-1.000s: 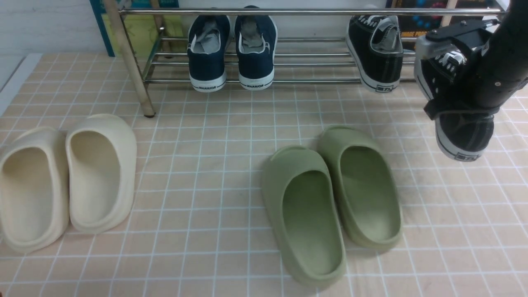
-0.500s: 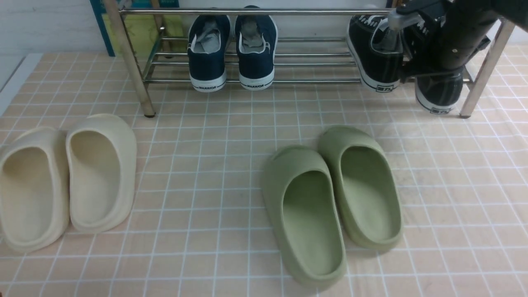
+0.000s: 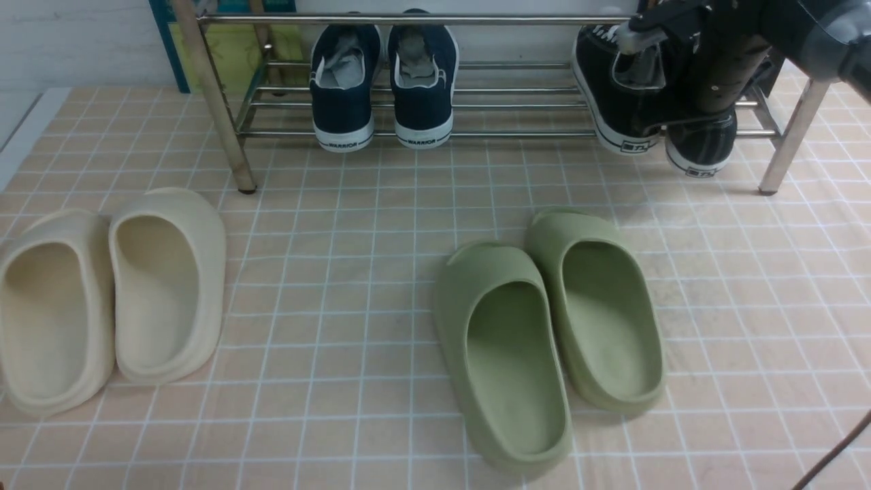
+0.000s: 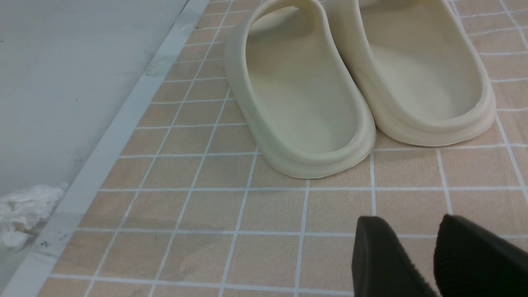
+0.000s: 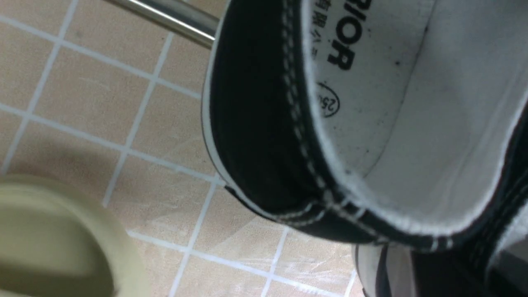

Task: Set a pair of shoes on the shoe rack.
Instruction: Use the right arm to put a shoe into the shoe rack

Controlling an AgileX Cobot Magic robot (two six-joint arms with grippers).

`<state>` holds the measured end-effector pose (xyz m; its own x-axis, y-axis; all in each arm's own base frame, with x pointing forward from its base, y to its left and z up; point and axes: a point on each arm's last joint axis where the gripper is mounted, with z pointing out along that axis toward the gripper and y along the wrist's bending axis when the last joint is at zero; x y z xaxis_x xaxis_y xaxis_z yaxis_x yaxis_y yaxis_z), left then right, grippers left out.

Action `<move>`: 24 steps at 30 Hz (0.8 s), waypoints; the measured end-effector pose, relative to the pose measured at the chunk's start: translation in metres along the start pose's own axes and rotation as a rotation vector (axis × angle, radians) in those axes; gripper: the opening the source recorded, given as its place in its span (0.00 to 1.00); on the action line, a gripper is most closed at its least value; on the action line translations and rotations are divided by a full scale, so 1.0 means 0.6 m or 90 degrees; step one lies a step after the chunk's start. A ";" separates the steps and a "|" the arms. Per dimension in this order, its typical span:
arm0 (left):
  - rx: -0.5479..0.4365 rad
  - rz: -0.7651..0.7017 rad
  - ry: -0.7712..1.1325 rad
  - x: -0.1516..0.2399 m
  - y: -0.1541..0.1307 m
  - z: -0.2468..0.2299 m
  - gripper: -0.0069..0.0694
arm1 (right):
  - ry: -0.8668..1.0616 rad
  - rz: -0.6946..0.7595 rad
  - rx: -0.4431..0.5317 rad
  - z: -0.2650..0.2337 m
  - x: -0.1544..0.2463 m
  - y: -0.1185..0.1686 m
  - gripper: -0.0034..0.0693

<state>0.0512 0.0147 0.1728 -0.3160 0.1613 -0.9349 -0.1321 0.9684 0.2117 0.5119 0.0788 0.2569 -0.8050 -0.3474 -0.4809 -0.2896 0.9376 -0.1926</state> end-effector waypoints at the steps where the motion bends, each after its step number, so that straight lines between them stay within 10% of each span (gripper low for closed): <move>1: 0.000 0.000 0.000 0.000 0.000 0.000 0.40 | 0.000 0.000 0.000 0.000 0.000 0.000 0.07; 14: 0.000 0.000 0.000 0.000 0.000 0.000 0.40 | -0.002 0.016 0.024 -0.103 -0.007 -0.018 0.64; 24: 0.000 0.000 0.000 0.000 0.000 0.000 0.40 | 0.036 0.020 0.006 -0.173 0.038 -0.024 0.49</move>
<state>0.0512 0.0147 0.1728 -0.3160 0.1613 -0.9349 -0.1321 0.9684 0.2117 0.4437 0.0591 0.3376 -0.8417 -0.3162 -0.4377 -0.2592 0.9477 -0.1862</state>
